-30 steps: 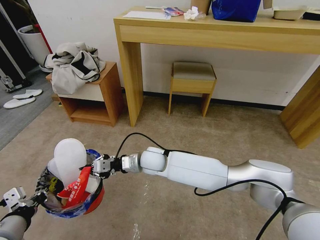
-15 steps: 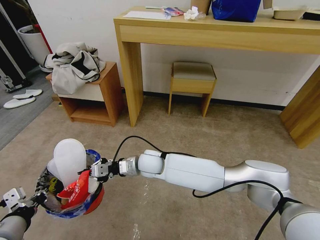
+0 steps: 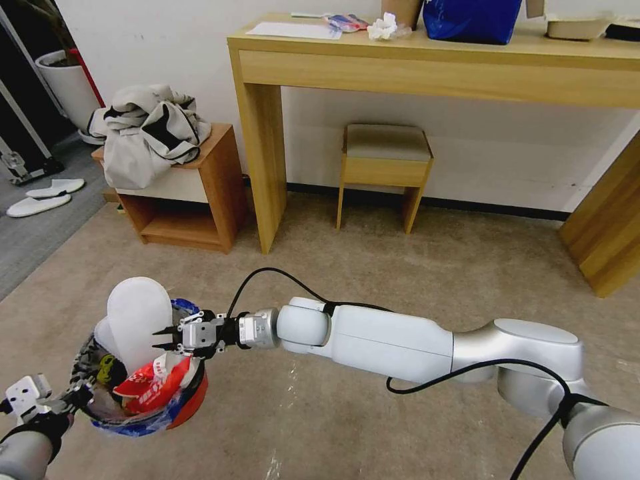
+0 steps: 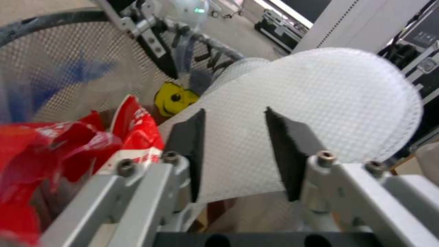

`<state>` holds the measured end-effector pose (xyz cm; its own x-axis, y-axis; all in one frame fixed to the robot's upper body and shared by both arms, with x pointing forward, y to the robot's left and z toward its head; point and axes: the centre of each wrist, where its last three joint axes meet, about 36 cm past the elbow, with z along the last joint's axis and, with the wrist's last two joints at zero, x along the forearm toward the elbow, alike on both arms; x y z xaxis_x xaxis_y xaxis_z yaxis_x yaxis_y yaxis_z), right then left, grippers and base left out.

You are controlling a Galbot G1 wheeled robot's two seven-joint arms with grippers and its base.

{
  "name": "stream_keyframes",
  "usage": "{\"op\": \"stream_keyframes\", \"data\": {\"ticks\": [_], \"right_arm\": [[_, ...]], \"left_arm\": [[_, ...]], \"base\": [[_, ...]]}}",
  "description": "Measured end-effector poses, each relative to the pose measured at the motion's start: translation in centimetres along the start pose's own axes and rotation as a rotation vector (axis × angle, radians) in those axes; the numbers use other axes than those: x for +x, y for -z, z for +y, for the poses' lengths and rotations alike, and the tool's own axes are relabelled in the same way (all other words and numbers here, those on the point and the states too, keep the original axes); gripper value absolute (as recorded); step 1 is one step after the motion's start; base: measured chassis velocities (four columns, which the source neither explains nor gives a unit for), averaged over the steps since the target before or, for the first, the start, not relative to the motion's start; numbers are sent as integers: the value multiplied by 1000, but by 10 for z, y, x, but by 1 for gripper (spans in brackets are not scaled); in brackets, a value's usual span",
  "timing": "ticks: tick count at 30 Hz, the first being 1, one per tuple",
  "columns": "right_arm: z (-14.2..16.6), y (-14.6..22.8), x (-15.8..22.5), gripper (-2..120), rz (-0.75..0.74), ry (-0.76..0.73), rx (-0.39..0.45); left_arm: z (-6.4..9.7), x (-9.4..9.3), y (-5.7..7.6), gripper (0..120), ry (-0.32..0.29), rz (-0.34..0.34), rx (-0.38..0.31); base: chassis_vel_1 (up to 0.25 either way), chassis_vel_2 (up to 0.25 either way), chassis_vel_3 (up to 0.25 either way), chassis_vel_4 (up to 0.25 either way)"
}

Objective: Pick up the trash bin and place the garbage on the floor into it.

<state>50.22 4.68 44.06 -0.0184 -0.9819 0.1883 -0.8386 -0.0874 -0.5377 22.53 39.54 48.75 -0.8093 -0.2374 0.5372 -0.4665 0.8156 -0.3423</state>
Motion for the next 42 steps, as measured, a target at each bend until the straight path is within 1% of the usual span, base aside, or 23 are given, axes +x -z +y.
{"op": "stream_keyframes", "data": {"ticks": [2,3,4,5,6,8,9,10,11,13,15,16,23,25,26,28,29,36,38,39,40,41,42], "right_arm": [[-2,1,0,52,-1,-4,3],[-2,1,0,52,-1,-4,3],[-3,1,0,55,-2,-7,4],[-5,2,0,61,-2,-11,7],[-5,2,0,61,-2,-11,7],[-7,1,0,73,2,-14,19],[-7,1,0,73,2,-14,19],[-8,1,0,79,3,-16,23],[-8,1,0,79,3,-16,23],[-9,0,-2,92,7,-19,32],[-9,0,-2,93,7,-20,33],[-11,-1,-3,99,11,-27,40],[-27,0,-4,100,3,-82,50],[-41,4,1,100,-14,-134,31],[-41,4,1,100,-14,-134,31],[-53,6,9,100,-22,-191,3],[-53,6,9,100,-22,-191,3],[-74,7,32,100,-44,-313,-46],[-83,10,44,100,-64,-367,-61],[-83,10,44,100,-64,-367,-61],[-88,12,55,100,-82,-416,-82],[-88,12,55,100,-82,-416,-82],[-92,14,64,100,-95,-454,-104]], "left_arm": [[0,0,0,0,0,0,0],[0,0,0,0,0,0,0],[0,0,0,0,0,0,-1],[0,0,0,0,-1,-1,-1],[0,0,0,0,-1,-1,-1],[-1,0,0,0,-3,-2,-1],[-1,0,0,0,-3,-2,-1],[-1,0,0,0,-4,-2,0],[-1,0,0,0,-4,-2,0],[-1,0,0,0,-5,-1,1],[-1,0,0,0,-5,-1,1],[-1,0,0,0,-5,-1,1],[0,-1,-1,0,-3,2,1],[1,-2,-1,0,-2,2,3],[1,-2,-1,0,-2,2,3],[1,-3,-1,0,-1,3,2],[1,-3,-1,0,-1,3,2],[2,-2,1,0,1,-1,1],[3,-2,1,0,5,-1,2],[3,-2,1,0,5,-1,2],[5,-1,1,0,9,-1,2],[5,-1,1,0,9,-1,2],[6,-1,1,0,12,-1,2]], "base": [[0,0,0,0],[0,0,0,0],[0,0,0,0],[0,0,0,0],[0,0,0,0],[0,0,0,0],[0,0,0,0],[0,0,0,0],[0,0,0,0],[0,0,0,0],[0,0,0,0],[0,0,0,0],[0,0,0,0],[0,0,0,0],[0,0,0,0],[0,0,0,0],[0,0,0,0],[0,0,0,0],[0,0,0,0],[0,0,0,0],[0,0,0,0],[0,0,0,0],[0,0,0,0]]}}
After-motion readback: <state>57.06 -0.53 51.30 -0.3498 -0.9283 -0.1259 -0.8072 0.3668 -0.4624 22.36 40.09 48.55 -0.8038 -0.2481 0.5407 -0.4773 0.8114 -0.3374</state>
